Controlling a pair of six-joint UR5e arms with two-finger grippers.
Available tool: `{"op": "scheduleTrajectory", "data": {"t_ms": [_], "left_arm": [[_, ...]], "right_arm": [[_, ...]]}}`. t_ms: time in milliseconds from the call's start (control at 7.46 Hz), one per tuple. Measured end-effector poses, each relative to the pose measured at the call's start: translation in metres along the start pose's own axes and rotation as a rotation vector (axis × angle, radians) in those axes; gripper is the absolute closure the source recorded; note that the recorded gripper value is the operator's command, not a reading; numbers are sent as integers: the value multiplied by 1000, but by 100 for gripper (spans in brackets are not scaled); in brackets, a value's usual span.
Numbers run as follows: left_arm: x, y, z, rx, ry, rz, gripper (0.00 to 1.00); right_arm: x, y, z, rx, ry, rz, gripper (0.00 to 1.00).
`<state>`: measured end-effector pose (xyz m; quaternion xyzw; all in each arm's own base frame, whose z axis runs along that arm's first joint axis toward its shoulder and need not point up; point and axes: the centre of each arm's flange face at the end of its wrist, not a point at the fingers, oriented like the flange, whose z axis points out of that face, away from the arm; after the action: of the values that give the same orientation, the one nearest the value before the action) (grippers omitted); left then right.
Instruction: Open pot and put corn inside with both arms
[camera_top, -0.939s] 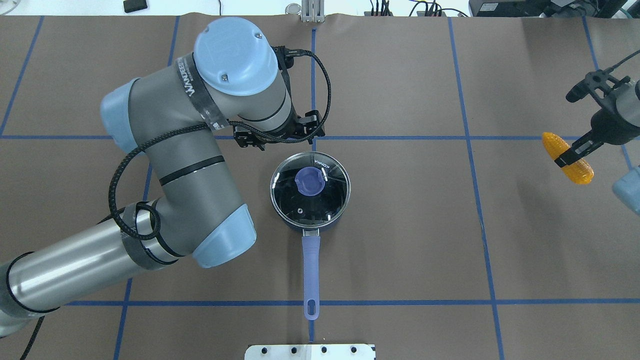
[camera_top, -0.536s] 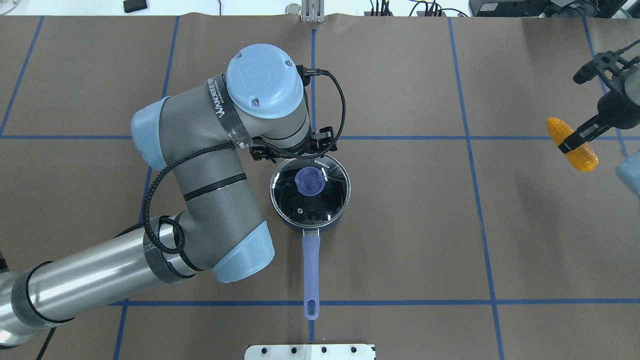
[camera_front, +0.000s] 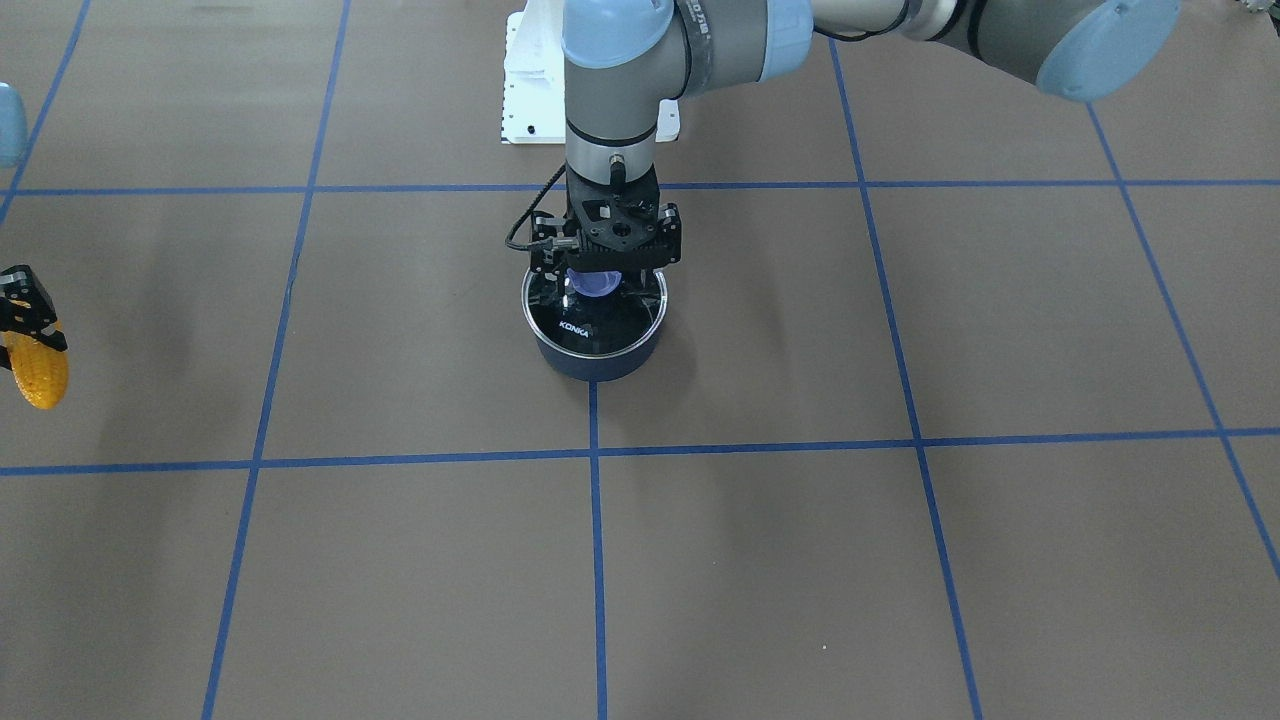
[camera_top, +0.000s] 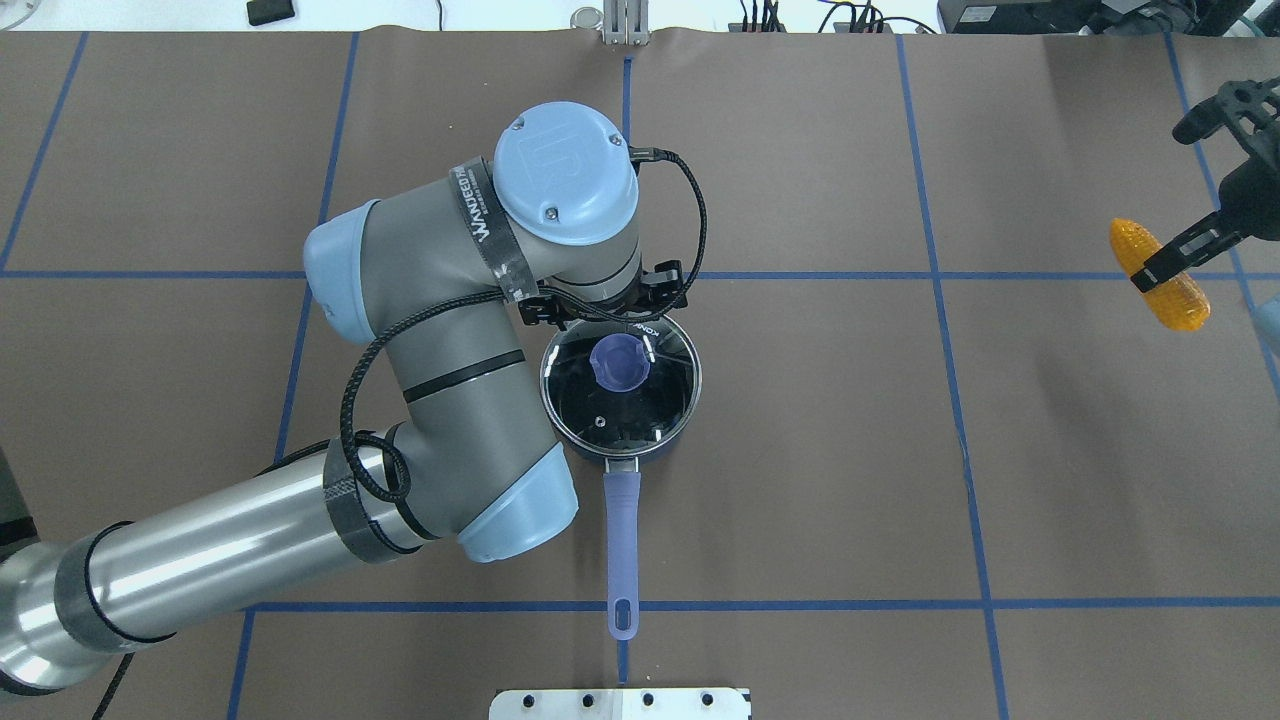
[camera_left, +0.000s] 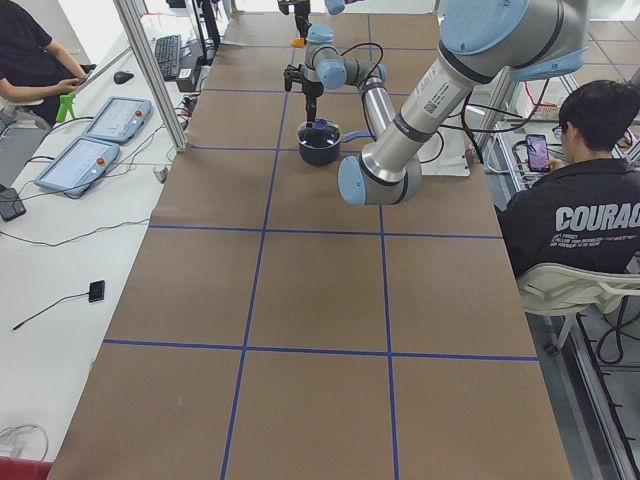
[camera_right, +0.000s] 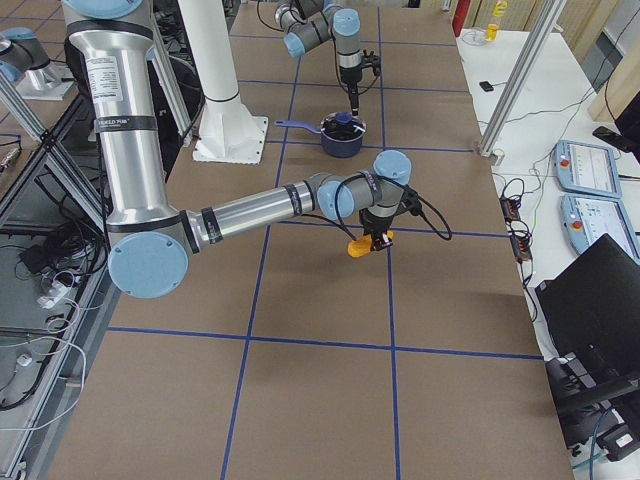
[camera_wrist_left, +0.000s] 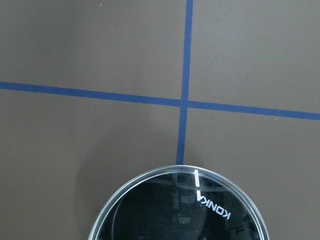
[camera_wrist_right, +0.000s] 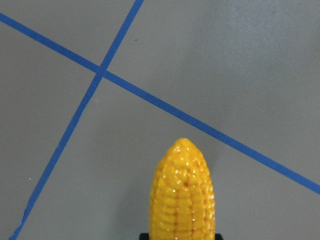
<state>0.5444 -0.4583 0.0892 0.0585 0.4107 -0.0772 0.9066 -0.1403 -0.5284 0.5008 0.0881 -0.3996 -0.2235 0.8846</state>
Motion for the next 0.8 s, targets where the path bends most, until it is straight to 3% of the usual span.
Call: {"op": "scheduleTrajectory", "data": {"t_ms": [804], "left_arm": [[7,25,23,-5,-22,24,3]], "right_arm": [[2,-1,1,-3,-4,6,55]]}}
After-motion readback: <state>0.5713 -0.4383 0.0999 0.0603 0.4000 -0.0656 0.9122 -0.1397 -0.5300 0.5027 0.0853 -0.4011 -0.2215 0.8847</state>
